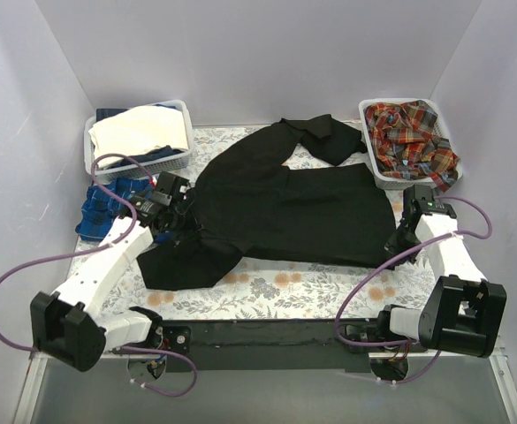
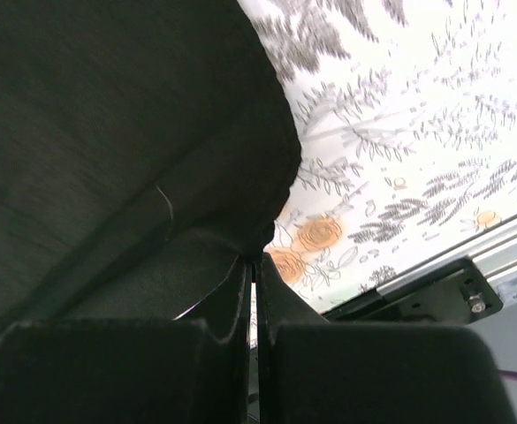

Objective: Fold and stack the long sleeve shirts
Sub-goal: Fold the shirt

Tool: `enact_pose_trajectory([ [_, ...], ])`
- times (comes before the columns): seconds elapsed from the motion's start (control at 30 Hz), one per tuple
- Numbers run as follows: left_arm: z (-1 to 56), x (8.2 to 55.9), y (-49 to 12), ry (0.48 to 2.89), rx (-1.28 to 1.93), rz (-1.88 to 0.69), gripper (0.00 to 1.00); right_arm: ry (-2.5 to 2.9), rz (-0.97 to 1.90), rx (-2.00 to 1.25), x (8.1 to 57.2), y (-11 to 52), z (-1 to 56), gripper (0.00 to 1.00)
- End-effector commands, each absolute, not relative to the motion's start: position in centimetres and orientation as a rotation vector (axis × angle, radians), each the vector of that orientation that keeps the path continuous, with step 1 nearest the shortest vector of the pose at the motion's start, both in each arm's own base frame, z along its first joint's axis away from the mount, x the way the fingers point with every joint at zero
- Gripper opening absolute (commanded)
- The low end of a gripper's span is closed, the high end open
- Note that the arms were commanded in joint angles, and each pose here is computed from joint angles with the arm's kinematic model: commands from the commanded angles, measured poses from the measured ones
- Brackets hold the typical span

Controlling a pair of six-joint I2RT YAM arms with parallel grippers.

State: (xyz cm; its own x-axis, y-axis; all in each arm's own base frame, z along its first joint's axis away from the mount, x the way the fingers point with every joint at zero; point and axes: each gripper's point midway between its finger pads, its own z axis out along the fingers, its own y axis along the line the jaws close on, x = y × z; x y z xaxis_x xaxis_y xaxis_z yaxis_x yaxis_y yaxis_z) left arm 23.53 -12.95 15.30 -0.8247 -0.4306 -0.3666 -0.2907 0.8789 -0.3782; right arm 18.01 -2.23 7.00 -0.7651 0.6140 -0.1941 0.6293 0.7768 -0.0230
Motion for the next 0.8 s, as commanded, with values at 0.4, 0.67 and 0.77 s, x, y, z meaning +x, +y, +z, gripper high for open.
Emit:
enact_pose_trajectory([
  [0.4, 14.0, 30.1, -11.9, 2.537, -0.450, -0.179, 0.00, 2.687, 0.027, 0.743, 29.0, -2.6, 9.6, 0.01],
  [0.67, 11.8, 31.9, -13.4, 2.574, -0.447, -0.206, 0.00, 2.675, 0.004, 0.735, 31.7, -3.3, 9.3, 0.07],
  [0.77, 11.3, 32.9, -14.1, 2.585, -0.440, -0.223, 0.00, 2.699, -0.032, 0.735, 32.1, -3.8, 8.5, 0.27],
])
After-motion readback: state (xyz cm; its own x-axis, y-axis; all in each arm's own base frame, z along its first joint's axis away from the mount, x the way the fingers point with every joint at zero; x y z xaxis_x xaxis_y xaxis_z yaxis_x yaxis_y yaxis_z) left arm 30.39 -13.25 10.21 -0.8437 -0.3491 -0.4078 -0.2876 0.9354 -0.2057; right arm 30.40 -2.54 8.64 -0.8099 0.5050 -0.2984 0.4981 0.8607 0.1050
